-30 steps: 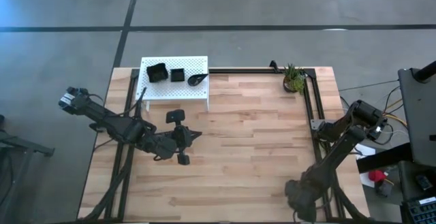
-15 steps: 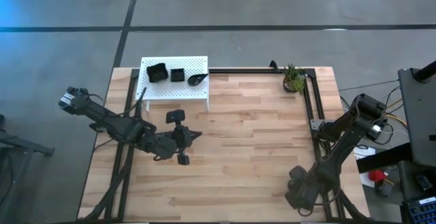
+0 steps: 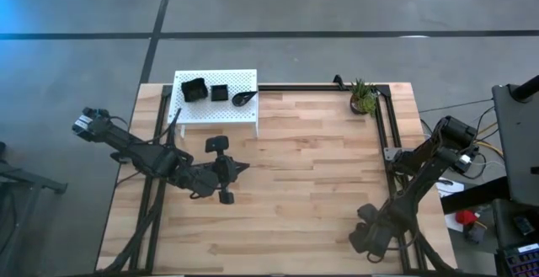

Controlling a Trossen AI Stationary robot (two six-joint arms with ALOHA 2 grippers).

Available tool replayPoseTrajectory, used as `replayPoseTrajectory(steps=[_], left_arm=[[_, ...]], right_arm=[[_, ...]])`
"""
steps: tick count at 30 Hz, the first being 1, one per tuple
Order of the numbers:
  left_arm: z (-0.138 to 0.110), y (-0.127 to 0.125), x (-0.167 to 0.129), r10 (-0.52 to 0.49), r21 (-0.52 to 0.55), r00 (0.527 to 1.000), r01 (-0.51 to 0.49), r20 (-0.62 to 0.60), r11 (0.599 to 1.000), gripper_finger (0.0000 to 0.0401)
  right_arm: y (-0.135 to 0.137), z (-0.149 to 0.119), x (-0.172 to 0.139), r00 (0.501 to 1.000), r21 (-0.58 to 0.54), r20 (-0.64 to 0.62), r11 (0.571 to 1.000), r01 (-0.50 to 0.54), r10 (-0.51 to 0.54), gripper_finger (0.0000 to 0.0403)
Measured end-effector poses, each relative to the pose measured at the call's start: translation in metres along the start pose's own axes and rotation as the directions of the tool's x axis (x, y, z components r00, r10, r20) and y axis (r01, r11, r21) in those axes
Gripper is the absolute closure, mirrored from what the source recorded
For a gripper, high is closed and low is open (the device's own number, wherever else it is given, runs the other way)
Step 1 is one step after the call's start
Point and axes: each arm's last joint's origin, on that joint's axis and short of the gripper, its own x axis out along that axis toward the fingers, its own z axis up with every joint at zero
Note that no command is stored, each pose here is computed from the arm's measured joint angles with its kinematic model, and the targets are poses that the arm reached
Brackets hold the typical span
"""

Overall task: Pick & Place Mini shaped plates
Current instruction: Stack the drop shaped plate on top of the other drop shaped plate on the shelf

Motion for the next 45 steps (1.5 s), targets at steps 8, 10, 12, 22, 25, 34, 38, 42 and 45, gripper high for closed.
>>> replayPoseTrajectory(steps=[8, 10, 12, 22, 25, 34, 38, 42, 45], left_arm=[[0.0, 0.0, 0.0, 0.0, 0.0, 1.0, 0.0, 0.0, 1.0, 0.0401], [0.0, 0.0, 0.0, 0.0, 0.0, 1.0, 0.0, 0.0, 1.0, 0.0401], [0.0, 0.0, 0.0, 0.0, 0.0, 1.0, 0.0, 0.0, 1.0, 0.0401], [0.0, 0.0, 0.0, 0.0, 0.0, 1.0, 0.0, 0.0, 1.0, 0.0401], [0.0, 0.0, 0.0, 0.0, 0.0, 1.0, 0.0, 0.0, 1.0, 0.0401], [0.0, 0.0, 0.0, 0.0, 0.001, 1.0, 0.0, 0.0, 1.0, 0.0401], [0.0, 0.0, 0.0, 0.0, 0.001, 1.0, 0.0, 0.0, 1.0, 0.0401], [0.0, 0.0, 0.0, 0.0, 0.001, 1.0, 0.0, 0.0, 1.0, 0.0401], [0.0, 0.0, 0.0, -0.001, 0.002, 1.0, 0.001, 0.0, 1.0, 0.0401]], right_arm=[[-0.001, 0.005, 0.006, 0.998, 0.001, 0.041, 0.999, -0.048, 0.048, 0.0317], [-0.002, 0.006, 0.007, 0.998, 0.002, 0.043, 0.999, -0.045, 0.045, 0.0317], [-0.002, 0.006, 0.007, 0.998, 0.003, 0.042, 0.999, -0.045, 0.045, 0.0319], [-0.003, 0.005, 0.007, 1.0, -0.002, 0.005, 1.0, -0.02, 0.02, 0.0334], [-0.002, 0.004, 0.006, 1.0, -0.003, 0.002, 1.0, -0.024, 0.024, 0.0337], [-0.004, 0.005, 0.006, 1.0, 0.003, 0.01, 1.0, 0.001, -0.001, 0.0335], [-0.005, 0.005, 0.006, 1.0, 0.008, 0.015, 1.0, 0.007, -0.007, 0.0333], [-0.004, 0.006, 0.009, 1.0, 0.012, 0.023, 1.0, 0.018, -0.018, 0.0337], [-0.004, 0.007, 0.013, 0.999, 0.005, 0.037, 1.0, 0.024, -0.025, 0.0339]])
